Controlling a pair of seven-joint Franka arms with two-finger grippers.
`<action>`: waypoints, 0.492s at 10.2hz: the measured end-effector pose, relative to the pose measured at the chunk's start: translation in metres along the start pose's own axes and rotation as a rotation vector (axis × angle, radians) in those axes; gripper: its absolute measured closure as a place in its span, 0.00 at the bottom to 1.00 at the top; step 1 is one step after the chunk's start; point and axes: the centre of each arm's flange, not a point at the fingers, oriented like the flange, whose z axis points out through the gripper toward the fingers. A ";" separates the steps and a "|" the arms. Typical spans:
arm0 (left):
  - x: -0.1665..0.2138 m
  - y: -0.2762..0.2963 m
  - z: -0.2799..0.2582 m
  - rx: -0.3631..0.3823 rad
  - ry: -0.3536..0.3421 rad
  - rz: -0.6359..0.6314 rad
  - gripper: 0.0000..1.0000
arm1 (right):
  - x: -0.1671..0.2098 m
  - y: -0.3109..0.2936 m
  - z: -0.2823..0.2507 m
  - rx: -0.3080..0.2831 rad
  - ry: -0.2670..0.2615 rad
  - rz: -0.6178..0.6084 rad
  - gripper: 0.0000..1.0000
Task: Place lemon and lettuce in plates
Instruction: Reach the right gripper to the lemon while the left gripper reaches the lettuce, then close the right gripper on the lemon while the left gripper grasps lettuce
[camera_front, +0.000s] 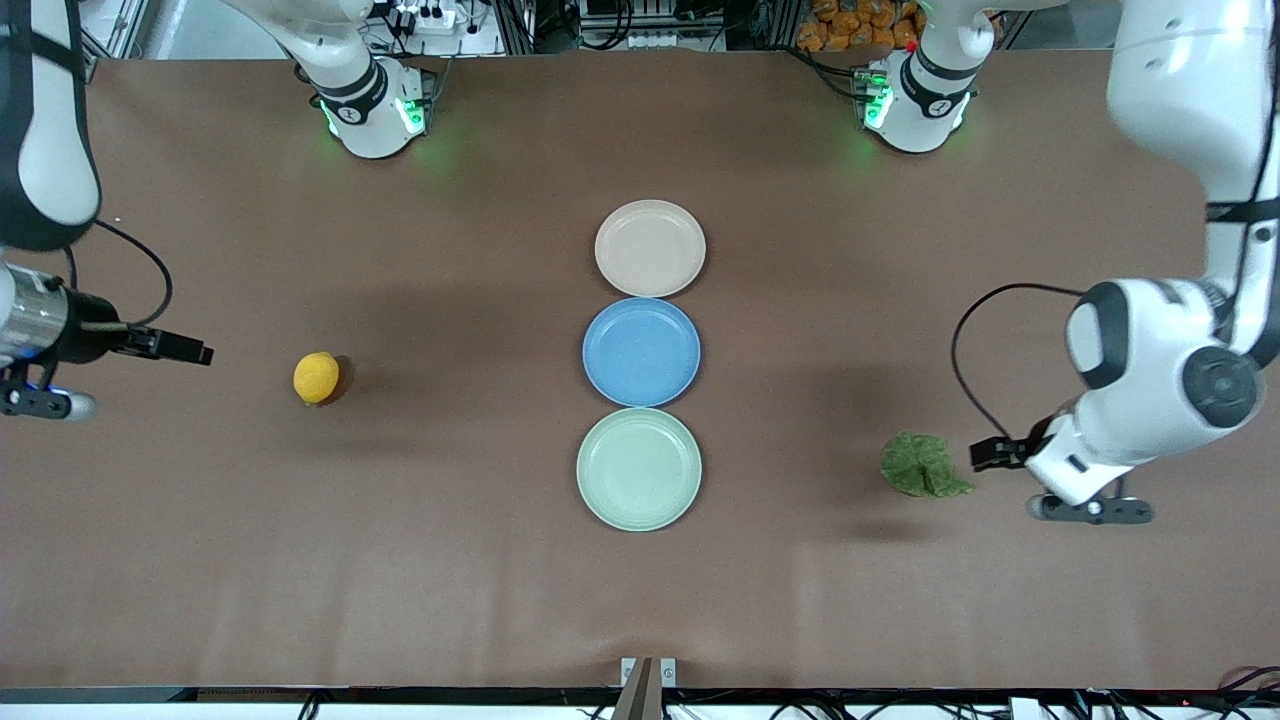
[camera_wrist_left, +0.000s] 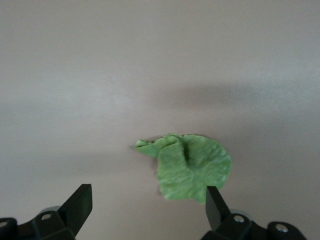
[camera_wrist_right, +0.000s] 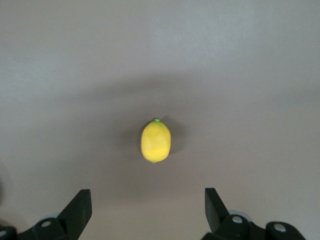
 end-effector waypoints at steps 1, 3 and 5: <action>0.001 0.006 0.023 0.000 -0.007 0.000 0.00 | 0.007 0.019 0.036 0.040 -0.031 0.028 0.00; -0.002 0.020 0.058 0.000 -0.038 -0.011 0.00 | 0.020 0.032 0.097 0.084 -0.096 0.049 0.00; -0.004 0.030 0.076 0.001 -0.052 -0.021 0.00 | 0.024 0.018 0.146 0.087 -0.132 0.045 0.00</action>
